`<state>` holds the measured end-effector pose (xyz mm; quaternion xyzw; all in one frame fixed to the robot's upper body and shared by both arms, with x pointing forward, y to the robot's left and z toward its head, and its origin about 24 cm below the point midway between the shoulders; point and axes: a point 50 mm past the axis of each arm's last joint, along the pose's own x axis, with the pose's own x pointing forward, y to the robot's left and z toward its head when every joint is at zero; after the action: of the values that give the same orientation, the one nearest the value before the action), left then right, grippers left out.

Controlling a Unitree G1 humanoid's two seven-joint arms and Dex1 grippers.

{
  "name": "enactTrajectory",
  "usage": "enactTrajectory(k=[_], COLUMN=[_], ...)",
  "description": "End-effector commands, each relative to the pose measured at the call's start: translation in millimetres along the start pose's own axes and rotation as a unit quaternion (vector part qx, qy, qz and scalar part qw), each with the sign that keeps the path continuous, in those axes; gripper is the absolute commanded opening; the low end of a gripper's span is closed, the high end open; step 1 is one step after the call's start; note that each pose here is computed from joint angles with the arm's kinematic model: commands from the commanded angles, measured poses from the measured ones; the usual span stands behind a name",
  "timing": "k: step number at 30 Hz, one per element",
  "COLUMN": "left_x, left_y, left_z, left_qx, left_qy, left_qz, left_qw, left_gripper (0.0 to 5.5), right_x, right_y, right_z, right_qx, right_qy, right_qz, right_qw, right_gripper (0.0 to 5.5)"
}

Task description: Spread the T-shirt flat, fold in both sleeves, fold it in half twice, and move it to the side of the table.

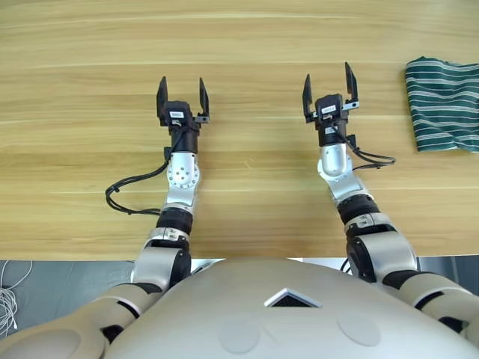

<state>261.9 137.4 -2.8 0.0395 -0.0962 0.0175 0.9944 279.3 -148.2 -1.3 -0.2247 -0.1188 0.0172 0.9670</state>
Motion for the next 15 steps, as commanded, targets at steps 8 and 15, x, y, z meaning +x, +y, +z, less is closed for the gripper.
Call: enactTrajectory(k=[8,15], left_x=[37.8,36.5], left_y=[41.1,30.8], left_z=[-5.9,-15.5], left_qx=[0.004,0.065], left_qy=[0.048,0.076], left_qz=[0.071,0.049], left_qw=[0.996,0.994], left_gripper=[4.01,4.01], right_x=[11.0,10.8], right_y=[-17.2,-24.4], right_z=[-9.6,-19.2], right_qx=[0.034,0.055], right_qy=[0.035,0.070], right_qz=[-0.039,-0.039], right_qw=[0.998,0.995], right_gripper=[3.89,3.89])
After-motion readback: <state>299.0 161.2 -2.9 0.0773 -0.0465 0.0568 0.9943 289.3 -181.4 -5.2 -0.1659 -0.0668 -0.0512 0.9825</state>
